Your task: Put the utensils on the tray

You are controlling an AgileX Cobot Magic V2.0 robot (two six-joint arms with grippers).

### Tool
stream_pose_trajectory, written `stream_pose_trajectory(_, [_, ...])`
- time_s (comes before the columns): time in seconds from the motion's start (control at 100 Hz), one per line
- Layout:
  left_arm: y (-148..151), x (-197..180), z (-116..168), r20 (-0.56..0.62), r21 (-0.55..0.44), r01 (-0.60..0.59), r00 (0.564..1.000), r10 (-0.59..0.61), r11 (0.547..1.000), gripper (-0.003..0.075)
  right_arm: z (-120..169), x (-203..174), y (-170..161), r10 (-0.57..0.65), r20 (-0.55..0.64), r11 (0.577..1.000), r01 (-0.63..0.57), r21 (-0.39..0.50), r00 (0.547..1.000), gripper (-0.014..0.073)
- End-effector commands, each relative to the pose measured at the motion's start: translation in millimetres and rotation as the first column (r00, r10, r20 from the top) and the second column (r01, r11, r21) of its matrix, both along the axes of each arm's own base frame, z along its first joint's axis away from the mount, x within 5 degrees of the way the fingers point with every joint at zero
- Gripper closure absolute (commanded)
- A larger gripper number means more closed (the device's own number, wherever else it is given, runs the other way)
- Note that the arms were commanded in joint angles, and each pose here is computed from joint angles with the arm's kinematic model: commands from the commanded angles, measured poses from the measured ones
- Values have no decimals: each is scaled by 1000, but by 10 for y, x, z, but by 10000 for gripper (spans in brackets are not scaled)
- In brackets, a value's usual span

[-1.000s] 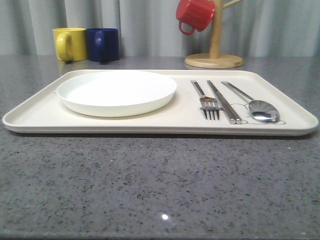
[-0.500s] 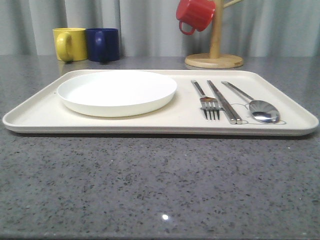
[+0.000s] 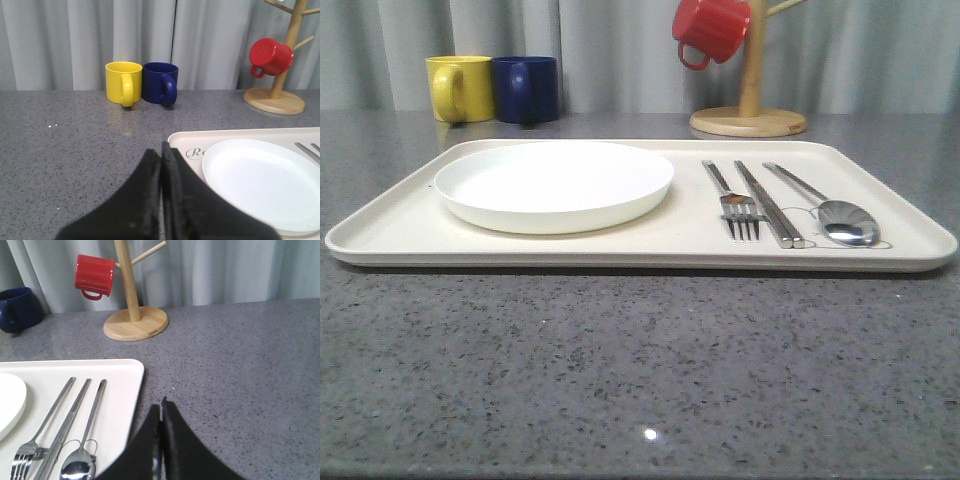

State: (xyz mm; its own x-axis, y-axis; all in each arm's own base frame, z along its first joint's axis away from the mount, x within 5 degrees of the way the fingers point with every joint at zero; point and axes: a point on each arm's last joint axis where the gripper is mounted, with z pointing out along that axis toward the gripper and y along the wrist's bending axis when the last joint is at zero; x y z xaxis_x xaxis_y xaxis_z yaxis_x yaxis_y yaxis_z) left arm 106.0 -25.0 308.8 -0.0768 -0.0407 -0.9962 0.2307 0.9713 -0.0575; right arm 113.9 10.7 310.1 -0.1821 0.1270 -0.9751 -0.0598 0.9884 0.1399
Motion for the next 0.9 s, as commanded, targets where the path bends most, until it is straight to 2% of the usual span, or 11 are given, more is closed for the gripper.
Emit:
stream_pose_trajectory(0.0, [18,7,147,82,-31,-21,996,23,999,738,165,1,6,12,112,1000,-11,-13,994,663])
stream_pose_trajectory(0.31, [18,7,147,82,-31,-21,996,23,999,738,166,-7,3,16,122,999,-10,-46,992,663])
stream_pose_trajectory(0.5, [18,7,147,82,-31,-21,996,23,999,738,130,-99,15,42,211,998,-31,-55,977,663])
stream_pose_trajectory(0.68, [18,7,147,82,-31,-21,996,23,999,738,-76,-239,-5,34,307,999,-22,-42,951,663])
stream_pose_trajectory(0.89, [18,7,147,82,-31,-21,996,23,999,738,-375,-428,-57,-6,344,999,20,-37,939,663])
